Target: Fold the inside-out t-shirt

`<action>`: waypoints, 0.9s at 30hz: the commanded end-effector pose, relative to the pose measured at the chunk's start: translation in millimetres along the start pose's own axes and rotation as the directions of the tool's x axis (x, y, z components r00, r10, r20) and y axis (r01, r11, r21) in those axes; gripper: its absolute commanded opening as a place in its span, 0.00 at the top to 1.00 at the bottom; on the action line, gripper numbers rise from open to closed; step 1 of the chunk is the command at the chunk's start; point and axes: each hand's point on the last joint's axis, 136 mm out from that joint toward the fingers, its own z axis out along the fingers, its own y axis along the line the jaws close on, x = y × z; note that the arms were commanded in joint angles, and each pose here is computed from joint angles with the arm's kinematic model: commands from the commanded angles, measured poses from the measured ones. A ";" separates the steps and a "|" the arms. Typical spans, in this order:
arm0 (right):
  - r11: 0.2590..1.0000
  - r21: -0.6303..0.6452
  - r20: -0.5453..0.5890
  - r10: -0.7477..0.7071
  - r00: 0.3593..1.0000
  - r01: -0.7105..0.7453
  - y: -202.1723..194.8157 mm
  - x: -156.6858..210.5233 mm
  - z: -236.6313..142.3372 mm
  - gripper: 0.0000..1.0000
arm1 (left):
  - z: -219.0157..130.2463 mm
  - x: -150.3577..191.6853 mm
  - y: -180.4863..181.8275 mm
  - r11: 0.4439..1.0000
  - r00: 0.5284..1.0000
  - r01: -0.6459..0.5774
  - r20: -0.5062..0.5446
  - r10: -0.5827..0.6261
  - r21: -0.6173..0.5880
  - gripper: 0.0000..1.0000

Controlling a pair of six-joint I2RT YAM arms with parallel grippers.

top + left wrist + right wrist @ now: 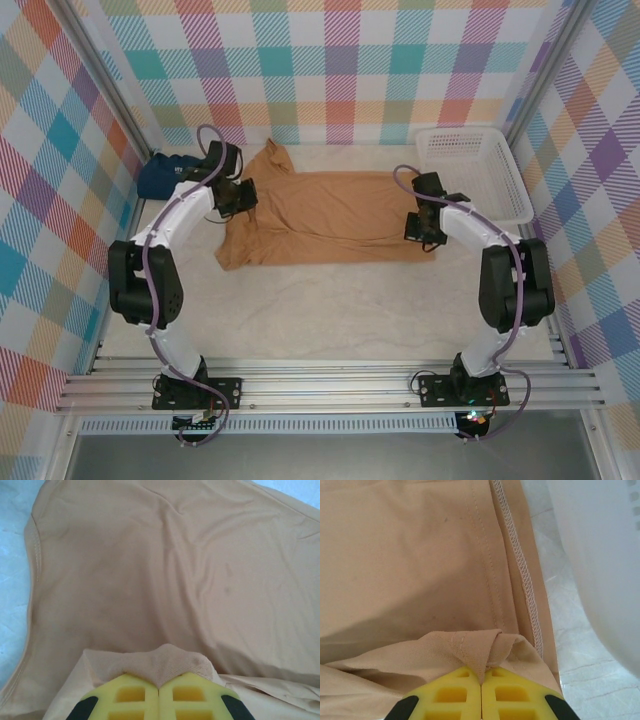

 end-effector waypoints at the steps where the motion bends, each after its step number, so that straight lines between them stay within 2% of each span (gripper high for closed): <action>1: 1.000 0.012 0.061 -0.013 0.998 0.013 7.1 -21.7 -1.5 0.93 | 4.7 -15.9 -1.5 1.000 1.000 -0.018 0.017 0.018 0.006 1.00; 13: 0.998 0.053 0.070 -0.026 0.997 0.023 14.7 -39.7 18.9 0.92 | 43.1 -28.4 2.0 1.000 1.000 -0.017 -0.011 0.016 -0.024 1.00; 20: 0.996 0.083 0.086 -0.045 0.995 0.038 19.6 -56.3 24.6 0.82 | 72.7 -46.0 9.3 0.997 1.000 -0.022 -0.014 0.021 -0.076 0.99; 25: 0.997 0.044 0.108 -0.064 0.992 0.060 30.5 -61.9 12.3 0.74 | 94.1 -62.4 15.0 0.992 1.000 -0.024 0.004 0.024 -0.124 0.89; 27: 0.998 0.010 0.107 -0.069 0.992 0.069 35.2 -57.6 7.3 0.73 | 98.3 -72.2 14.4 0.991 1.000 -0.023 0.011 0.025 -0.133 0.77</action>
